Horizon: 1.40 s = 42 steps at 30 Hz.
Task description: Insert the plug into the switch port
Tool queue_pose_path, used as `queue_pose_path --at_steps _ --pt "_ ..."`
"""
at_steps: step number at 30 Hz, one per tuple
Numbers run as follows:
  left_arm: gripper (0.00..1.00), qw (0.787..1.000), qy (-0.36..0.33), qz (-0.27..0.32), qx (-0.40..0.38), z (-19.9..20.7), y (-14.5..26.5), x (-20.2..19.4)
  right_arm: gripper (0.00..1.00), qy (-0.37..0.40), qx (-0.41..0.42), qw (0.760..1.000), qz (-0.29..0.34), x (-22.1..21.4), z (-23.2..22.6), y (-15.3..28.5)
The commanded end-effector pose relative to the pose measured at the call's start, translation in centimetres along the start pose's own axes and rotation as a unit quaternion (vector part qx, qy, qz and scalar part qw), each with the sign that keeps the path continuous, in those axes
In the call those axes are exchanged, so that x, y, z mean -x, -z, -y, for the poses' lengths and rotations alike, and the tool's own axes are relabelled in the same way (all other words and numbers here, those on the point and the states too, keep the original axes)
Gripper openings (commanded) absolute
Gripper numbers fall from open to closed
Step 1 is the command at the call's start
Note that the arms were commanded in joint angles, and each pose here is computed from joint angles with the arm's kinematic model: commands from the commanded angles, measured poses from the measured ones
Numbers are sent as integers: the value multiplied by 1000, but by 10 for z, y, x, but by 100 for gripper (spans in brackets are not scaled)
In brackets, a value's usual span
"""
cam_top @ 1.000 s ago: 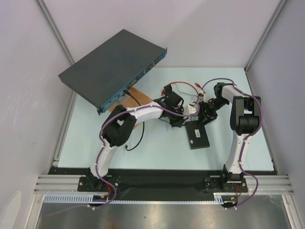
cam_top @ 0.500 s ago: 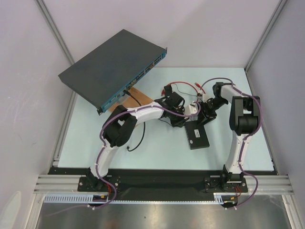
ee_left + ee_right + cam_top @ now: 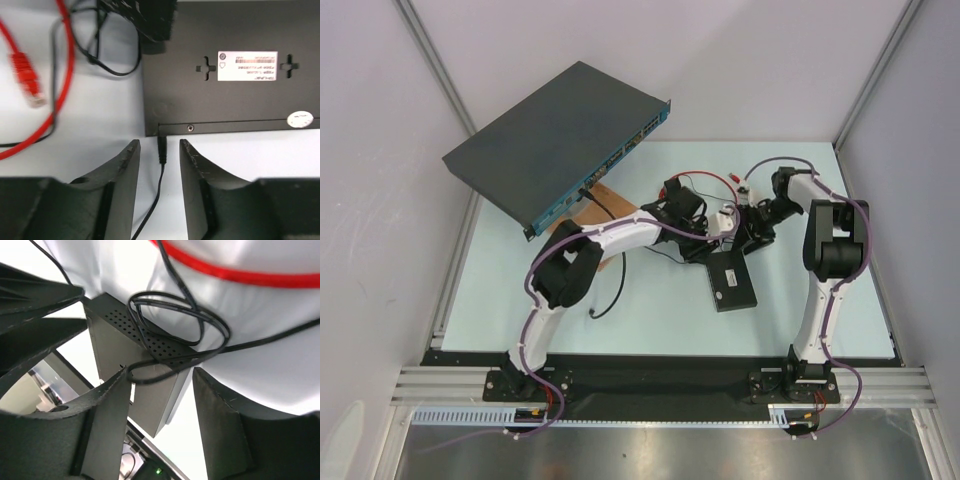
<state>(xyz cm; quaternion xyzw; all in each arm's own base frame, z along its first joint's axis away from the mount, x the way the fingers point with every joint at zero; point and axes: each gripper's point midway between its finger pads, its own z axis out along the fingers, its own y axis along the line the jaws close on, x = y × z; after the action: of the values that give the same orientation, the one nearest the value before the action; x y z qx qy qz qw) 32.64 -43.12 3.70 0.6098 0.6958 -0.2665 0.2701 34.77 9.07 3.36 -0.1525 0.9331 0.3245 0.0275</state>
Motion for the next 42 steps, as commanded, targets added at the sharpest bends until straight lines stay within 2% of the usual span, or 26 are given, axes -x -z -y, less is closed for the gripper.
queue_pose_path --at_steps 1,7,11,15,23,28,32,38,42 --pt "43 996 -37 84 19 -6 54 67 59 10 11 999 44 23 -4 27" --pt "49 995 -32 93 20 -4 86 71 63 29 6 995 93 50 -16 65" --pt "54 994 1 112 8 2 106 75 64 53 -23 988 145 84 -17 77" --pt "56 990 15 139 -7 10 130 89 56 65 -87 979 171 120 -10 73" --pt "57 987 26 155 27 8 162 100 53 38 -167 960 222 182 12 59" --pt "58 987 38 150 51 1 175 96 49 19 -211 951 226 194 43 53" --pt "58 986 46 148 61 -4 183 93 48 22 -217 941 260 209 54 61" --pt "58 986 51 138 74 -10 182 87 45 41 -228 933 275 221 69 73" --pt "58 987 53 129 85 -16 179 82 44 41 -259 924 277 222 101 82"
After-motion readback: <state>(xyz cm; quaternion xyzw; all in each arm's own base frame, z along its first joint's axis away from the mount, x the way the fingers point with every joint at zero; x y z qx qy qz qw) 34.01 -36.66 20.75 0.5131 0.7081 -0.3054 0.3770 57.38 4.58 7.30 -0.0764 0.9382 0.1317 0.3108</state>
